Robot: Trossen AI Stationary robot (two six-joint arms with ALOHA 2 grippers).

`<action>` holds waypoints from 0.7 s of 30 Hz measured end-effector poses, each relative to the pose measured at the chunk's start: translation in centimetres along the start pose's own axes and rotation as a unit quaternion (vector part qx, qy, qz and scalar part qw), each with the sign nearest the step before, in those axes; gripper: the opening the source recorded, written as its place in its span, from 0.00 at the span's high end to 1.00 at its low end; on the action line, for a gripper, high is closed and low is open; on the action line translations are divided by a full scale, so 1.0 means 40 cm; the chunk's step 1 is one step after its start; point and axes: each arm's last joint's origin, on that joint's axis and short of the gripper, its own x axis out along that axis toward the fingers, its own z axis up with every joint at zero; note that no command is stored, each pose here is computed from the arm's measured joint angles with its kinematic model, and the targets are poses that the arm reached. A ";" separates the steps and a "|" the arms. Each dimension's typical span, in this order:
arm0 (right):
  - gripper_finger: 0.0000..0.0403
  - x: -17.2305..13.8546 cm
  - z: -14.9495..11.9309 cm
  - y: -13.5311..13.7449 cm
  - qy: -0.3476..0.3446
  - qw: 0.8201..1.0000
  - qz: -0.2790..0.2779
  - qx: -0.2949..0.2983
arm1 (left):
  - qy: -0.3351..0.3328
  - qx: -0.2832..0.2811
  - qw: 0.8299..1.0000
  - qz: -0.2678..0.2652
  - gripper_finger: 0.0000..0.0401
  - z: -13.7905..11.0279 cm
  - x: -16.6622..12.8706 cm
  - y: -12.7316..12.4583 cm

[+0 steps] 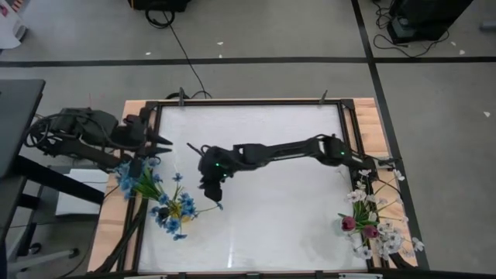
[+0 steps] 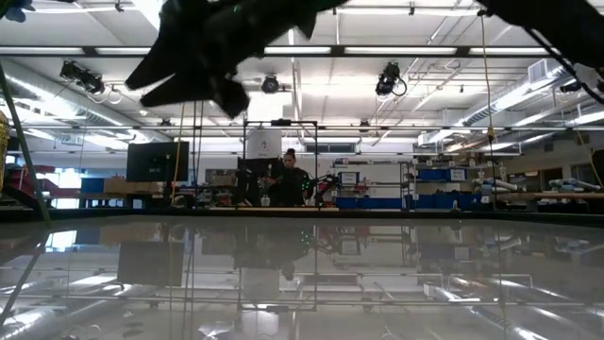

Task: Sort flowers into vase by color
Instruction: Put the black tulip into the yellow vase

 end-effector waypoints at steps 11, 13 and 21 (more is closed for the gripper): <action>0.68 0.153 -0.045 -0.129 -0.033 0.985 0.102 -0.134 | 0.058 -0.088 0.993 0.062 0.78 0.000 0.013 0.005; 0.68 0.179 -0.060 -0.139 -0.042 0.980 0.112 -0.159 | 0.062 -0.101 0.991 0.063 0.78 0.003 0.023 0.003; 0.67 0.249 -0.084 -0.147 -0.128 0.963 0.117 -0.206 | 0.091 -0.123 0.986 0.072 0.78 0.012 0.075 -0.009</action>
